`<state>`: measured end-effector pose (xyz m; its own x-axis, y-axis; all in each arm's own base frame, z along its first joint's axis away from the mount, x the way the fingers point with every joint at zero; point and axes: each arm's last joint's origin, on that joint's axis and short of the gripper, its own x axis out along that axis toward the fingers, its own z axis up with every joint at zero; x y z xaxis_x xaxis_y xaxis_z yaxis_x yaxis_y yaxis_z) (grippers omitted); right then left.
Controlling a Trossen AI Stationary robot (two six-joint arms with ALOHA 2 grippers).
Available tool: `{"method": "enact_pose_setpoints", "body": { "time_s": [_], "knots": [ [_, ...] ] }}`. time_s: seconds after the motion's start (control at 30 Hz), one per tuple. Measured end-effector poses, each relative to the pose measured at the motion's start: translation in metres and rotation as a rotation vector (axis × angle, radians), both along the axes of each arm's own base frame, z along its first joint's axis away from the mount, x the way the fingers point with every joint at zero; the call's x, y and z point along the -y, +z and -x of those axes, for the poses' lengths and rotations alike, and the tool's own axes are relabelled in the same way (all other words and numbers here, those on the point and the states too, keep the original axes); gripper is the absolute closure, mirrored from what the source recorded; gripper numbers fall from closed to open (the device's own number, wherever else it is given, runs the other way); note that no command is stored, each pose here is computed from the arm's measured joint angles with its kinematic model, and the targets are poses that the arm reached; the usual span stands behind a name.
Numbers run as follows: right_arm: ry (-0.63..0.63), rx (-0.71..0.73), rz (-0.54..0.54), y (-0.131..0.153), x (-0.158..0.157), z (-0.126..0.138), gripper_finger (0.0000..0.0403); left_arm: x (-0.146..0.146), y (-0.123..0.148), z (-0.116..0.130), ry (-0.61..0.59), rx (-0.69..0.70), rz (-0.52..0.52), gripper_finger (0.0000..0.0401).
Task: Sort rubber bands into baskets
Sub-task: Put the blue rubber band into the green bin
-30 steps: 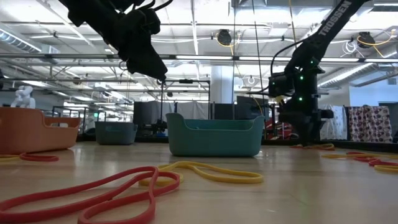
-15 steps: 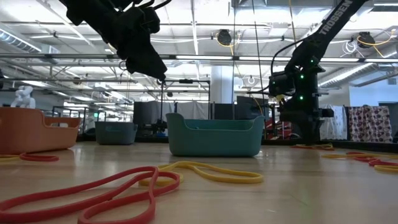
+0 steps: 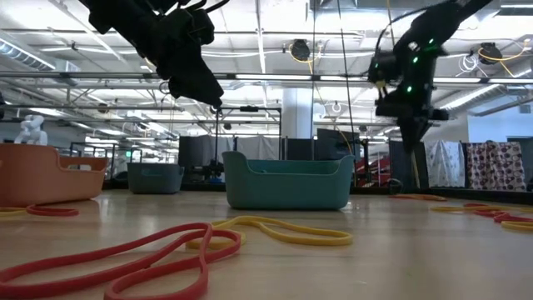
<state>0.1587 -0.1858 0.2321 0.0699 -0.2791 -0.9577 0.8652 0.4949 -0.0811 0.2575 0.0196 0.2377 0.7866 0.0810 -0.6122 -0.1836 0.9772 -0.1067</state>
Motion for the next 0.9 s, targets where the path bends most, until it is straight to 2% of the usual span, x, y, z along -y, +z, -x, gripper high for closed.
{"method": "enact_pose_setpoints", "body": {
  "time_s": [0.17, 0.43, 0.67, 0.9],
  "knots": [
    [0.028, 0.091, 0.051, 0.026, -0.019, 0.009, 0.0403, 0.001, 0.001, -0.001, -0.004, 0.015, -0.001, 0.0199],
    [0.231, 0.324, 0.034, 0.055, -0.068, -0.001, 0.0403, 0.011, -0.004, -0.029, -0.075, 0.167, -0.027, 0.0199],
    [0.415, 0.437, 0.024, 0.05, -0.114, -0.023, 0.0402, 0.028, -0.029, -0.063, -0.195, 0.284, -0.077, 0.0199],
    [0.61, 0.51, -0.017, 0.032, -0.156, -0.043, 0.0402, 0.043, -0.049, -0.085, -0.27, 0.439, -0.068, 0.0199]
  ]
}}
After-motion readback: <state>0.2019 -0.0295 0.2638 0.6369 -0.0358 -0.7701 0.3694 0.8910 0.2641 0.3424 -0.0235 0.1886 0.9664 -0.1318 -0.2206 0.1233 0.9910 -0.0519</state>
